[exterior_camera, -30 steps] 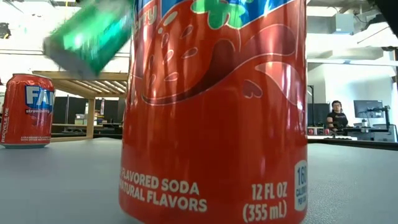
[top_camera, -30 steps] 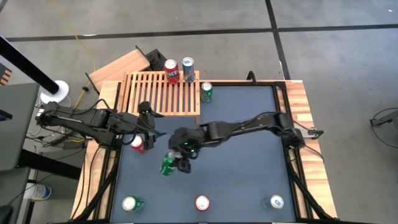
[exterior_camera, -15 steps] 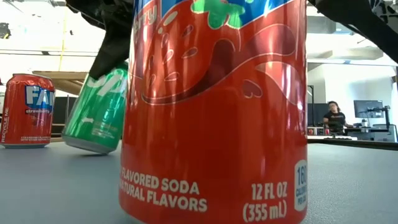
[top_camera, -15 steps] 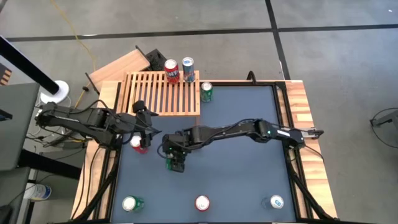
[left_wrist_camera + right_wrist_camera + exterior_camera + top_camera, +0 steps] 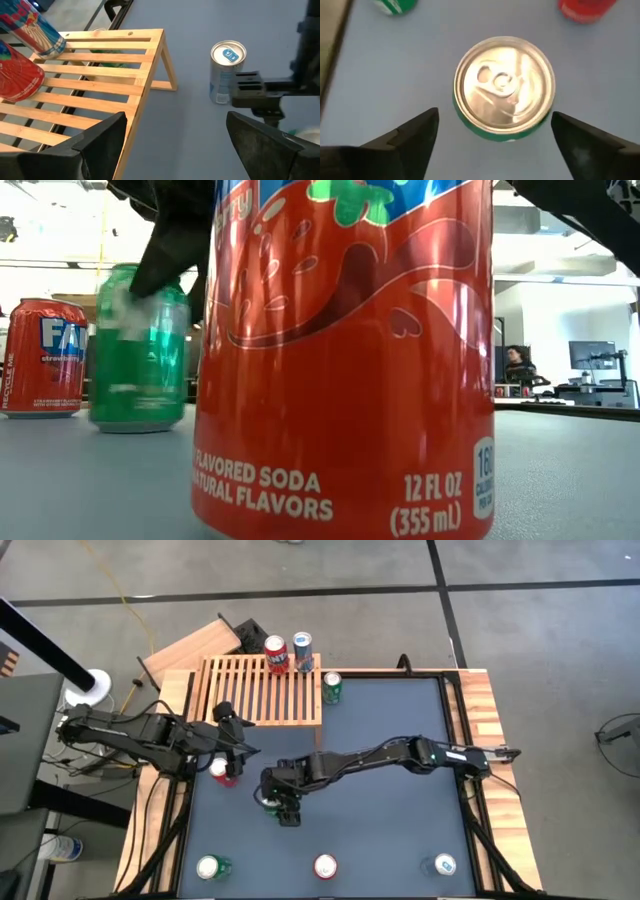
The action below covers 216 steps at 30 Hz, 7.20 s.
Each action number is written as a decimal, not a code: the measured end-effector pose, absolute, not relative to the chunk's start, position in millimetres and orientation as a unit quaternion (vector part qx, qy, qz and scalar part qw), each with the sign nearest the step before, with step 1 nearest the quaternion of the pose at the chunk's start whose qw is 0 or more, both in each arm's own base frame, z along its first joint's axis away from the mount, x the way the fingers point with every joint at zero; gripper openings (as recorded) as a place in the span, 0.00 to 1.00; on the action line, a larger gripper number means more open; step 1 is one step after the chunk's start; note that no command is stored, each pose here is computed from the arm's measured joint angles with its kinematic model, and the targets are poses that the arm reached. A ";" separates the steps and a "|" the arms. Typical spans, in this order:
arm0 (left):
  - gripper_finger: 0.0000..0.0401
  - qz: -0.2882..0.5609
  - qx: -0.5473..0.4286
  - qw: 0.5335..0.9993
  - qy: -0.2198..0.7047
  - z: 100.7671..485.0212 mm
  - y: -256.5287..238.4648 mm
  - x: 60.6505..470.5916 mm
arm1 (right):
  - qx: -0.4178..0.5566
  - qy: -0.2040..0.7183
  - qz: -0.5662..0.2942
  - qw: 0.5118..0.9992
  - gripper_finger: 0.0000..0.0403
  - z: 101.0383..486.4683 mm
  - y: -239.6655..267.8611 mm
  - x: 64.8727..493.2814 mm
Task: Place canned beverage on shelf
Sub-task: Put the middle right green soda can on the shelf
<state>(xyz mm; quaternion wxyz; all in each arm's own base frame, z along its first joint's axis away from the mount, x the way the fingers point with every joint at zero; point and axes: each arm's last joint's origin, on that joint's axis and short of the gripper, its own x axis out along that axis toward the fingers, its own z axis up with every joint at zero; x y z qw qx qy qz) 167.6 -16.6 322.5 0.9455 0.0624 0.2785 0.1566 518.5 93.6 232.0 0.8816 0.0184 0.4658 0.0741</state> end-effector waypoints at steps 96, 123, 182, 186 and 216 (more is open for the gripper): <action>0.83 0.235 -0.356 0.685 0.590 241.4 -95.9 298.1 | -0.018 0.568 -0.068 0.820 0.00 257.8 86.6 223.2; 0.72 0.207 -0.346 0.689 0.603 233.2 -96.7 297.3 | -0.018 0.569 -0.068 0.820 0.00 257.7 86.6 223.2; 0.72 0.214 -0.193 0.818 0.498 432.6 197.5 186.6 | 0.037 0.487 -0.066 0.870 0.00 265.6 71.8 249.3; 0.72 0.249 -0.205 0.804 0.499 430.7 209.7 173.7 | 0.030 0.489 -0.067 0.869 0.00 265.6 65.2 251.2; 0.72 0.327 -0.251 0.766 0.493 422.1 259.9 164.6 | -0.041 0.489 -0.039 0.870 0.00 267.0 20.8 261.7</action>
